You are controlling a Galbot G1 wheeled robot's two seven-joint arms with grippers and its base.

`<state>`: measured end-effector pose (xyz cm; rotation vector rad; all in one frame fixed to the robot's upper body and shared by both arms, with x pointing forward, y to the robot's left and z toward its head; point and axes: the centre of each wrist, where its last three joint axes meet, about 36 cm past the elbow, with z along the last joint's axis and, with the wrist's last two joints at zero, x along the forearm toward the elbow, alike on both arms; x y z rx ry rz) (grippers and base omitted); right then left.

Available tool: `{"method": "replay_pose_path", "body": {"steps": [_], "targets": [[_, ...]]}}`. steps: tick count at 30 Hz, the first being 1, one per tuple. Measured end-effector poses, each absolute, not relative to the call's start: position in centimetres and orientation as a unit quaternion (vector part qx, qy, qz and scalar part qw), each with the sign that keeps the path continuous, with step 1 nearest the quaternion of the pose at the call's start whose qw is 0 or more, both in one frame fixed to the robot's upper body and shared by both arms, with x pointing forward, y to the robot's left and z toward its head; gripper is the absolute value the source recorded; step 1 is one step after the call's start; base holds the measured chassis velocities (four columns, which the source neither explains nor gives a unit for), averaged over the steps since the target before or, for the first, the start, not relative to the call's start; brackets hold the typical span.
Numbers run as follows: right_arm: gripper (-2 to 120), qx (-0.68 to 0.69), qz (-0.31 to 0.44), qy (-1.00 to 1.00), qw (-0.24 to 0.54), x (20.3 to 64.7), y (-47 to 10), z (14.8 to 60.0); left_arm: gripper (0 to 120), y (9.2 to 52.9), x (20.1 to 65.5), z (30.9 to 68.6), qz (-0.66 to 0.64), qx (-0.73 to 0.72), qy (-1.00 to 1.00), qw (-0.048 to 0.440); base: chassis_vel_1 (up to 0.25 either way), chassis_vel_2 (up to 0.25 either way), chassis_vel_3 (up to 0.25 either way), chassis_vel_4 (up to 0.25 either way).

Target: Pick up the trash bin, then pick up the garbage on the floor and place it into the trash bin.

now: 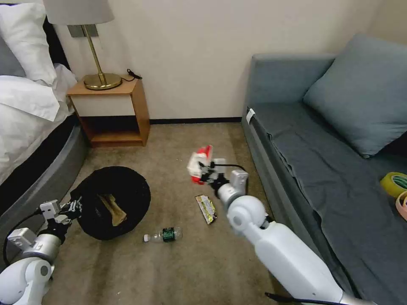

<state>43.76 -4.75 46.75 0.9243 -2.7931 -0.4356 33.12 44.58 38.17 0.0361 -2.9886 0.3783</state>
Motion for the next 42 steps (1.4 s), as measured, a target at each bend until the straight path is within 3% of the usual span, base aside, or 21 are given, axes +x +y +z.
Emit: {"method": "replay_pose_path", "body": {"steps": [12,26,42], "targets": [[0,0.406,-0.125,-0.903,0.062,41.0,2.3,47.6,4,42.5,33.0,38.6,0.131,0.001,-0.990,0.061,0.000,0.000,0.000,0.000],[0,0.433,-0.070,-0.894,0.093,39.5,7.2,42.3,4,41.7,32.3,39.2,0.141,-0.007,-0.988,0.056,0.000,0.000,0.000,0.000],[1,0.418,-0.024,-0.902,0.104,40.5,7.5,38.5,4,41.1,31.6,39.9,0.161,-0.015,-0.986,0.046,0.000,0.000,0.000,0.000]]}}
